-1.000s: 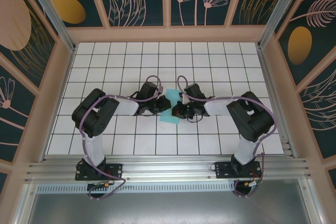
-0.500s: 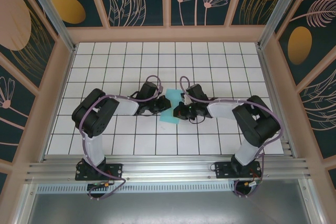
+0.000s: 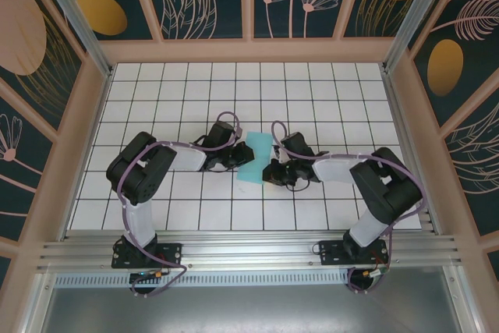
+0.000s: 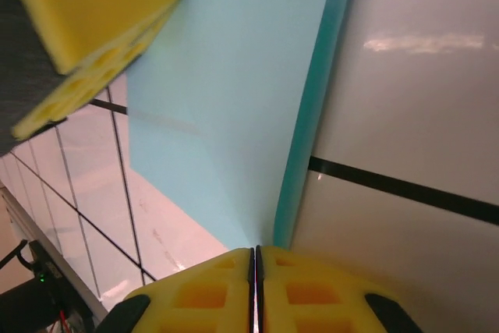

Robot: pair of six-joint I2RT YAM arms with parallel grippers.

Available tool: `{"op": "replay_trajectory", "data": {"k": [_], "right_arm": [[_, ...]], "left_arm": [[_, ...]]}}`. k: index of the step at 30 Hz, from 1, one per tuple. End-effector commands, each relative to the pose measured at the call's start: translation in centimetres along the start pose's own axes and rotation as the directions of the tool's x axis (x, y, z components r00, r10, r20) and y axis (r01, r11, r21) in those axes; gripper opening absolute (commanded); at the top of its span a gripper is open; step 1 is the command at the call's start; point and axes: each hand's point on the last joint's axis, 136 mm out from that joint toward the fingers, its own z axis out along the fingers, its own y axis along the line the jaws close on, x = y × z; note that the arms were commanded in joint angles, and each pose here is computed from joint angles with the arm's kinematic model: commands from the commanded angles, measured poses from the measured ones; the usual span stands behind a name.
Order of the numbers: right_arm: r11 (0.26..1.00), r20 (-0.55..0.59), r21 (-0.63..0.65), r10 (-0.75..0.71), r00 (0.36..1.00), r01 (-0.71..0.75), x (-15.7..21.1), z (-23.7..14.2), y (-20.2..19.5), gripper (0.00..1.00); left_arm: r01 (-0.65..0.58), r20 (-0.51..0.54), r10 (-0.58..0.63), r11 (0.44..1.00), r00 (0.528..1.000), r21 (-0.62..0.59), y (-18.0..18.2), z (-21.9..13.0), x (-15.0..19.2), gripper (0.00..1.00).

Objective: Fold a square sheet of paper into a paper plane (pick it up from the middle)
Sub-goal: Fold the triangle a second time at the center of the table.

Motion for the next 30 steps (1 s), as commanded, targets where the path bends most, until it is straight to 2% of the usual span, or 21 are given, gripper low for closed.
{"op": "replay_trajectory", "data": {"k": [1, 8, 15, 17, 30], "right_arm": [[0.999, 0.098, 0.014, 0.039, 0.994, -0.041, -2.7, -2.1, 0.0, 0.19], [0.994, 0.112, -0.054, 0.101, 0.988, -0.096, -4.9, -1.7, 0.1, 0.34], [0.991, 0.115, -0.09, 0.105, 0.988, -0.095, -5.6, -1.4, 0.9, 0.38], [0.991, 0.113, -0.089, 0.107, 0.988, -0.097, -5.6, -1.2, 0.9, 0.38], [0.992, 0.093, -0.08, 0.104, 0.99, -0.096, -5.9, 0.2, 1.0, 0.4]], "left_arm": [[0.027, -0.004, -0.027, 0.999, 1.0, -0.042, 0.5, -0.6, 0.0, 0.16], [0.001, 0.012, -0.001, 1.0, 1.0, -0.026, -1.7, -1.0, -1.5, 0.23], [-0.018, 0.004, 0.018, 0.999, 1.0, -0.042, -1.6, -1.5, -1.2, 0.26], [-0.037, 0.016, 0.037, 0.999, 0.999, -0.031, -2.6, -1.6, -1.9, 0.26], [-0.044, -0.003, 0.044, 0.997, 0.999, -0.064, -1.7, -1.1, -1.8, 0.26]]}}
